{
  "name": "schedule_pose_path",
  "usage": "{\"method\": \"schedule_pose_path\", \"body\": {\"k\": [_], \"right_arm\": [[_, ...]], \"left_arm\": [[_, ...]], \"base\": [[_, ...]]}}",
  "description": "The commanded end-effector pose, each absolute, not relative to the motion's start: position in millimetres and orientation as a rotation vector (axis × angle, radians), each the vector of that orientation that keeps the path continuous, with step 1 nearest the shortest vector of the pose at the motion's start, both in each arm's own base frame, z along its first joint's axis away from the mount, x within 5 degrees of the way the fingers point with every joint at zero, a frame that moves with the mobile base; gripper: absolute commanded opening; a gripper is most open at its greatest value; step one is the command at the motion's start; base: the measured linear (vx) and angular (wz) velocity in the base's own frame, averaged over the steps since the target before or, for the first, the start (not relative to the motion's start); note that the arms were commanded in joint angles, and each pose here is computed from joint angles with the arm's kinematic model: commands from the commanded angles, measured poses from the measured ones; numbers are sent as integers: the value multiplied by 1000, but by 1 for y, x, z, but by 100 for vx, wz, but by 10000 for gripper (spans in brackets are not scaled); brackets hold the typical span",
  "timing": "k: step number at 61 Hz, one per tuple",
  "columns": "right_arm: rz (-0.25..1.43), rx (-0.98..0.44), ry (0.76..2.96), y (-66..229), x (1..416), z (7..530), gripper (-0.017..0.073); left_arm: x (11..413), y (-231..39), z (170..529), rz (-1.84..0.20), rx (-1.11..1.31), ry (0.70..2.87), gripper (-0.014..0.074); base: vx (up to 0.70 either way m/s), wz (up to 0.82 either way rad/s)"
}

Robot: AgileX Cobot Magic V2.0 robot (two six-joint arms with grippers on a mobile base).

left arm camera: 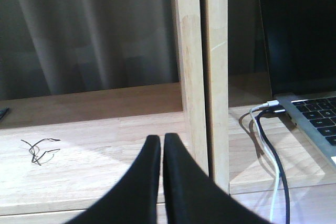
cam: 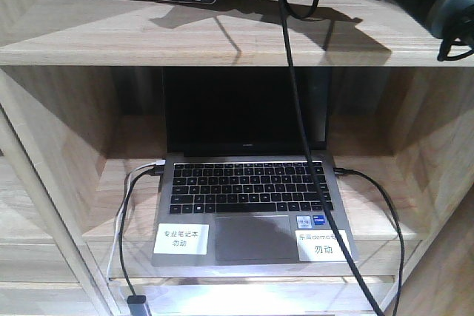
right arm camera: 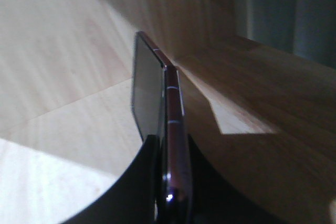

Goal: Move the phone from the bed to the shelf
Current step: 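Lower the phone onto the shelf and open the right gripper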

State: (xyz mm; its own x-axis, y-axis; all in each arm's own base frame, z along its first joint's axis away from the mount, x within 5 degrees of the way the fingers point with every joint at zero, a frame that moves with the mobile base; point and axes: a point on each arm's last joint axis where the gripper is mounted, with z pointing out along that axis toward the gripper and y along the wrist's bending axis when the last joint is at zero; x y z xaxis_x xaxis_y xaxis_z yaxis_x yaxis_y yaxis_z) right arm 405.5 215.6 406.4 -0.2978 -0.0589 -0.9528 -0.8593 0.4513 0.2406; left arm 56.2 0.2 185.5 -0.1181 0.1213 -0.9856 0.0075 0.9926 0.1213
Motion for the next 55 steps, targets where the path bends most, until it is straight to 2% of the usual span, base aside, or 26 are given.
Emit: {"method": "schedule_pose_path", "body": {"k": [1,11,17,34,39,46,55], "right_arm": [[979,-769,1594,209,394,439,12],[970,-773,1599,209,395,437,92],[967,-768,1598,208,395,438,184],[945,-729,1606,207,398,438,542],[900,-729,1617,205,399,438,611],[842,-752,1631,202,398,439,635],[800,-772,1626,200,394,444,610]], "left_arm": [[55,0,200,88,81,1580,1],[55,0,200,88,81,1580,1],[55,0,200,88,81,1580,1],[55,0,200,88,81,1580,1],[55,0,200,88,81,1580,1],[55,0,200,88,81,1580,1],[55,0,200,88,81,1580,1]], "base": [[0,0],[0,0],[0,0],[0,0],[0,0],[0,0],[0,0]]}}
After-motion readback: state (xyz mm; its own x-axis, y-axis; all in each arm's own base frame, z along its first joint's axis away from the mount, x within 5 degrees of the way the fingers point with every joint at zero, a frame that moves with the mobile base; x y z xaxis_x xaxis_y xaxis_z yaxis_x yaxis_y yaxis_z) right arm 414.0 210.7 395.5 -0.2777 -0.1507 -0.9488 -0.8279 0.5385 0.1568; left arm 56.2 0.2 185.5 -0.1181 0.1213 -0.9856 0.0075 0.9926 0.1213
